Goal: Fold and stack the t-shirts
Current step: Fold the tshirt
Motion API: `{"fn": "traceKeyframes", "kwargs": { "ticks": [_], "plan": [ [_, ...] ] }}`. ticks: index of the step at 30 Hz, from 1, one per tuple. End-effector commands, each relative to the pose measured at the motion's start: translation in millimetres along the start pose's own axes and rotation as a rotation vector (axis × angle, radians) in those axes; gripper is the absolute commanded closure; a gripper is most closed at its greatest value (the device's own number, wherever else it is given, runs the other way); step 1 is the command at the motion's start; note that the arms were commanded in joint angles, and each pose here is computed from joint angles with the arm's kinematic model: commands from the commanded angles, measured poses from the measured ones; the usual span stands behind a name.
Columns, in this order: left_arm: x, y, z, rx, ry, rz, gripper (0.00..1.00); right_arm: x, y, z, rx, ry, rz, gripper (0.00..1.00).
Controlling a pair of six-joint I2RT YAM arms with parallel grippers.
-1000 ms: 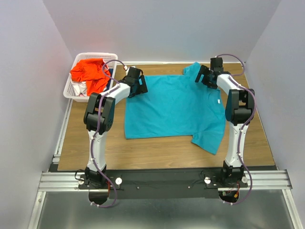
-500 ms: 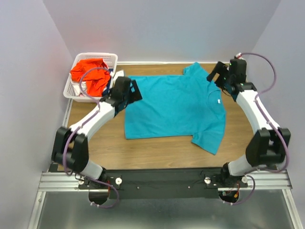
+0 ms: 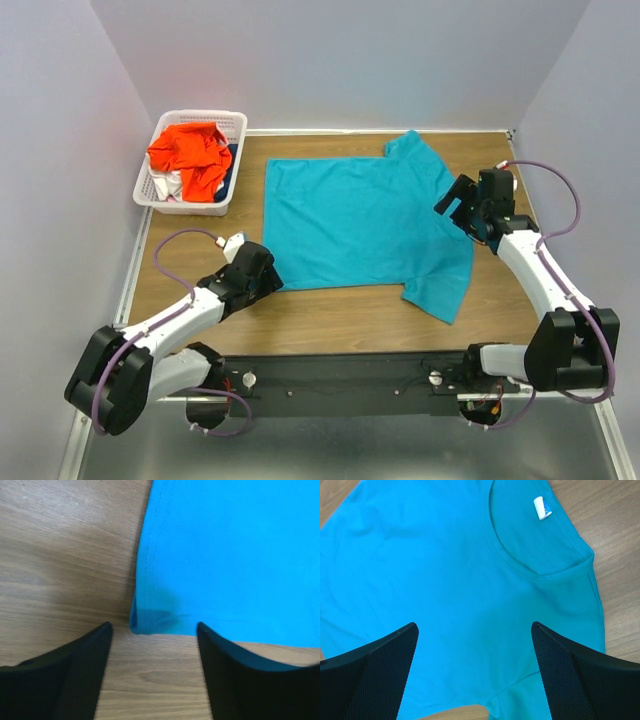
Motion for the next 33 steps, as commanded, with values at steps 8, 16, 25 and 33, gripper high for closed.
{"fn": "traceKeyframes", "kwargs": {
  "ticks": [8, 16, 25, 33],
  "plan": [
    [1.6, -2.8, -6.4, 0.049, -0.001, 0.040, 0.41, 5.5, -4.0, 4.0, -0.020, -0.037, 0.001, 0.00],
    [2.3, 2.5, -10.5, 0.103, -0.002, 0.032, 0.66, 5.5, -5.2, 5.5, -0.022, -0.043, 0.006, 0.00],
    [5.4, 1.2, -12.8, 0.106, -0.020, 0.039, 1.00, -6.2, -7.4, 6.0, -0.011, -0.018, 0.021, 0.00],
    [28.4, 2.8, -7.4, 0.132, -0.113, 0.043, 1.00, -65.3, -3.0, 27.3, -0.038, 0.128, 0.139, 0.00]
  ]
}}
Point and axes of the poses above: each gripper's point midway between its finger pads, its own z axis back along the fingers, its own y axis along the line the jaws close on, x = y × z, the point moved 2 cm from there along z, back along the fingers, and after that the axes turned 8 degrees about z, right-handed, at the moved point
